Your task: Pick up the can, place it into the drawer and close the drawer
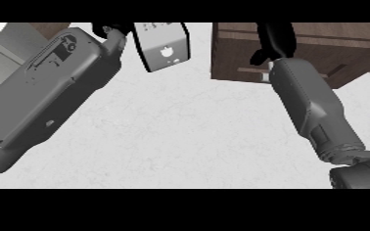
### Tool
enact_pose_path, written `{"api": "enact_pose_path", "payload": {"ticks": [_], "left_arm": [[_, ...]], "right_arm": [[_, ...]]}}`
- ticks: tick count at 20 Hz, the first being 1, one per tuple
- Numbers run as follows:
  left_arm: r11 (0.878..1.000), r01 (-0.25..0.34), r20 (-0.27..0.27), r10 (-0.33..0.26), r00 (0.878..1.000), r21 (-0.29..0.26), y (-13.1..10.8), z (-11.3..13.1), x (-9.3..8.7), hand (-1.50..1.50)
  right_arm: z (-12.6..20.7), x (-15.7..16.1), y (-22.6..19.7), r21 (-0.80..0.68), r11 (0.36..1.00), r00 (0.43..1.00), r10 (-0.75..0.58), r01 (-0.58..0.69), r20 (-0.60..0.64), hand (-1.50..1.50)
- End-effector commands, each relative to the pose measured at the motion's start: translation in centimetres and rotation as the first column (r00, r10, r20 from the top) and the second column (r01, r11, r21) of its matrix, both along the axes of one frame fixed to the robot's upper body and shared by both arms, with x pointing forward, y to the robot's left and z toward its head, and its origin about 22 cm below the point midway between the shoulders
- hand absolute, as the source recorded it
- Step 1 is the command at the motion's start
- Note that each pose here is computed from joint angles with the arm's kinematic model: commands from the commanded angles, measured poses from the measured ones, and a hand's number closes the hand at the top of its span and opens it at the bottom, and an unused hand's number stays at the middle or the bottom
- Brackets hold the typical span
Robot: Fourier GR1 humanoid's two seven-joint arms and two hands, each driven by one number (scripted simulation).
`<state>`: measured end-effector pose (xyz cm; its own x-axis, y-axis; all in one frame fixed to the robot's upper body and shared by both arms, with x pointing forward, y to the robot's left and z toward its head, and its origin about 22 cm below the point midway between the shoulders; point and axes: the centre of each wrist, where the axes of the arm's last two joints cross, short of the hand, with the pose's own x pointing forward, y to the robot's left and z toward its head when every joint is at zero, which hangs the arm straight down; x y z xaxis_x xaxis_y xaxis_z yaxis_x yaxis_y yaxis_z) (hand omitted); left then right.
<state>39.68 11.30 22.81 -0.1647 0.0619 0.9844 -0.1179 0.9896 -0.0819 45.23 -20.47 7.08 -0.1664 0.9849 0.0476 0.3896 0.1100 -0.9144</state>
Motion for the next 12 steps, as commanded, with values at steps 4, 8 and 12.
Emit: {"api": "enact_pose_path", "payload": {"ticks": [4, 8, 12], "left_arm": [[1.0, 0.007, -0.015, -0.007, 1.0, -0.014, 0.0, 0.0, -0.7, -1.5], [1.0, 0.023, 0.004, -0.023, 1.0, 0.005, 0.1, -0.2, -0.9, -1.5], [1.0, 0.026, -0.005, -0.026, 1.0, 0.008, 1.1, -0.2, -0.9, -1.5]], "right_arm": [[5.4, 1.9, -1.0, -0.003, 0.999, 0.997, -0.043, 0.044, 0.062, -1.5], [5.7, 2.1, -0.7, 0.024, 0.999, 0.998, -0.044, 0.043, 0.038, -1.5], [5.3, 2.1, 2.6, 0.187, 0.977, 0.992, 0.115, -0.105, -0.043, -1.5]]}}
